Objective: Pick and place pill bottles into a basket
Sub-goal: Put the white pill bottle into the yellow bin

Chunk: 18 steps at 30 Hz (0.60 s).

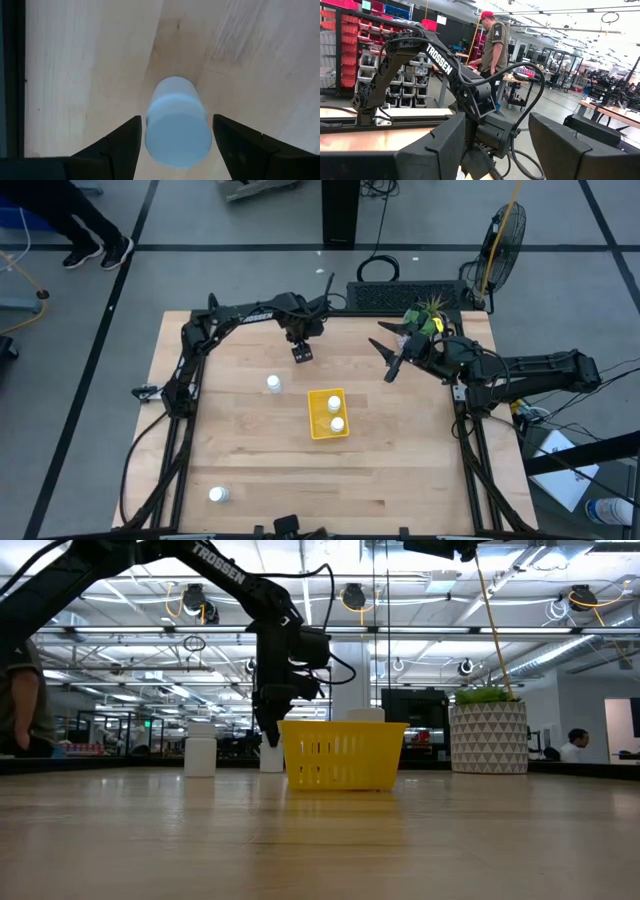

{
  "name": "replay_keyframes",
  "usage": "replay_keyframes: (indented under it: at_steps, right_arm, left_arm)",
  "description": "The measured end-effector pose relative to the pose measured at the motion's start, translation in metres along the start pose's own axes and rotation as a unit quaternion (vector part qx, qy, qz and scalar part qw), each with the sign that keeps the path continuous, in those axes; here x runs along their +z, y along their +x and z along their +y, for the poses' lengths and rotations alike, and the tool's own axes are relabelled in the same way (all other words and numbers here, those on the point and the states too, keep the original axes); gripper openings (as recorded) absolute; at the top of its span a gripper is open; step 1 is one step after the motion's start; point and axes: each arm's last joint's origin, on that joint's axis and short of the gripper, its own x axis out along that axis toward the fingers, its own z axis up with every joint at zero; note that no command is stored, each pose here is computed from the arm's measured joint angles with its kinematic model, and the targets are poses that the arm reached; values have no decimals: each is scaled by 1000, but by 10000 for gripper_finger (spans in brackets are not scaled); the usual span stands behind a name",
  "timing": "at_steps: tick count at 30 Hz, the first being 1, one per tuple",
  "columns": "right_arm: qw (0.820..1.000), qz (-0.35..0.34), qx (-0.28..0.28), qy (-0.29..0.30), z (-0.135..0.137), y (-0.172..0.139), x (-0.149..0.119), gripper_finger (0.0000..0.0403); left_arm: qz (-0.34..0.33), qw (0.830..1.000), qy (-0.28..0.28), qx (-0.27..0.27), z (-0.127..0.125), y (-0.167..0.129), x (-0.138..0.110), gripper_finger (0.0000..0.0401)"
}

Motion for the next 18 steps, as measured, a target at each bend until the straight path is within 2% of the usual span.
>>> replay_keyframes:
  at_steps: [9, 11, 14, 18]
  right_arm:
    - [1000, 0, 0, 0, 0, 0, 0, 210]
    - [1000, 0, 0, 0, 0, 0, 0, 210]
    - [1000, 2, 0, -1, 0, 0, 0, 210]
    - [1000, 3, 1, -2, 0, 0, -1, 210]
  left_arm:
    - [-3, 1000, 8, 0, -2, 0, 1, 241]
    - [-5, 1000, 10, 1, -3, 0, 2, 219]
    - [-11, 1000, 18, 2, -5, -2, 3, 166]
    - [-15, 1000, 20, -7, -5, -2, 3, 159]
